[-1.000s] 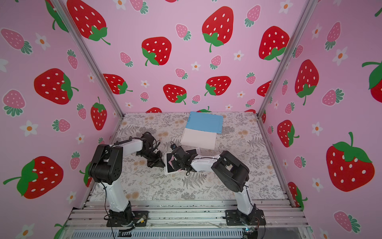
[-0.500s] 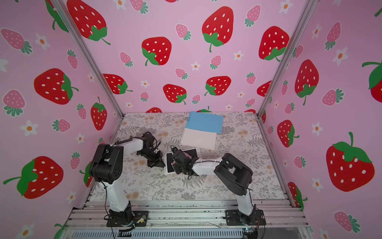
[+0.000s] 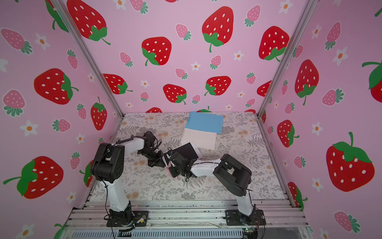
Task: Wipe the drawing tablet
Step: Wipe the dirt from the drawing tablet.
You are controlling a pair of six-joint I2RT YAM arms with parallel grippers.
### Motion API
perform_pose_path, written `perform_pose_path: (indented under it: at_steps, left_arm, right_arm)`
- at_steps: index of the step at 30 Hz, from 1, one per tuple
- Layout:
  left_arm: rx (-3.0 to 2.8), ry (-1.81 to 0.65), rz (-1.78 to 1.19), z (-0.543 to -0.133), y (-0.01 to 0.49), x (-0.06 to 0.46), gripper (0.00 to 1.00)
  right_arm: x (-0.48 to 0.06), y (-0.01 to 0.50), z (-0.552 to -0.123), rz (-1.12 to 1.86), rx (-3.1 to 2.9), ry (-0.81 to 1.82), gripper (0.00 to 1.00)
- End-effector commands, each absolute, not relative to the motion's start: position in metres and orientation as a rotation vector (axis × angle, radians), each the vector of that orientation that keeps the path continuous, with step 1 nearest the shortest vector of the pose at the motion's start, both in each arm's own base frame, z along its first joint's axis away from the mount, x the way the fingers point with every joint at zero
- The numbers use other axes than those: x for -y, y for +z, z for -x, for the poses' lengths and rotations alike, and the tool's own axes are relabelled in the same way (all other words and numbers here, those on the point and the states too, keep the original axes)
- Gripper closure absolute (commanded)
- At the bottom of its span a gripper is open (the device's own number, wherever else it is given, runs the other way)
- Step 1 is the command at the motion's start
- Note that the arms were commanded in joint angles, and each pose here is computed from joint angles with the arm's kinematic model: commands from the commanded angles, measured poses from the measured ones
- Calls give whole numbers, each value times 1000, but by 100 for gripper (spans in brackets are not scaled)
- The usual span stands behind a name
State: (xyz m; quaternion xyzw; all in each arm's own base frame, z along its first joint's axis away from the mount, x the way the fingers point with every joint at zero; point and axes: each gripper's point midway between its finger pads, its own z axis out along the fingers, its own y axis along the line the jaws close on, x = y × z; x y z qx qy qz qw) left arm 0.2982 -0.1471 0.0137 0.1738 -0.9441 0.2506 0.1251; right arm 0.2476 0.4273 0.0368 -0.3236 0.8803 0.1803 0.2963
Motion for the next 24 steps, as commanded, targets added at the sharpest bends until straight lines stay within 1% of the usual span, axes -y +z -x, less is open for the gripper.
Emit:
perform_pose_path:
  at_steps: [1,4,9,11,13,15,17,19,20,22,24]
  left_arm:
    - [2851,246,-504,-286,-52,98,91]
    - [2860,235,-489,-288,-51,97,91]
    - [2865,221,-473,-289,-51,96,91]
    - [2865,215,-468,-288,-51,96,91]
    - [2871,211,-462,-289,-51,95,91]
    - [2870,210,-461,-288,-51,95,91]
    - [2872,211,-461,-289,-50,95,91]
    - [2875,208,-461,-290,-49,95,91]
    - [2876,206,-459,-290,-49,95,91]
    - [2876,202,-454,-290,-48,94,91]
    - [2875,198,-452,-289,-48,94,91]
  right_arm:
    - [-452,28,-217,1000,-2352,472,100]
    - [-416,22,-242,847,-2423,429,100]
    - [-312,8,-284,565,-2538,299,100]
    - [-289,8,-292,499,-2555,278,100]
    - [-298,16,-293,528,-2530,314,100]
    - [-332,28,-288,633,-2487,357,100]
    - [-377,43,-274,762,-2419,415,100]
    - [-413,52,-262,834,-2381,468,100]
    - [-422,51,-262,834,-2383,479,100]
    - [-421,40,-272,784,-2413,454,100]
    - [-400,25,-293,694,-2471,416,100]
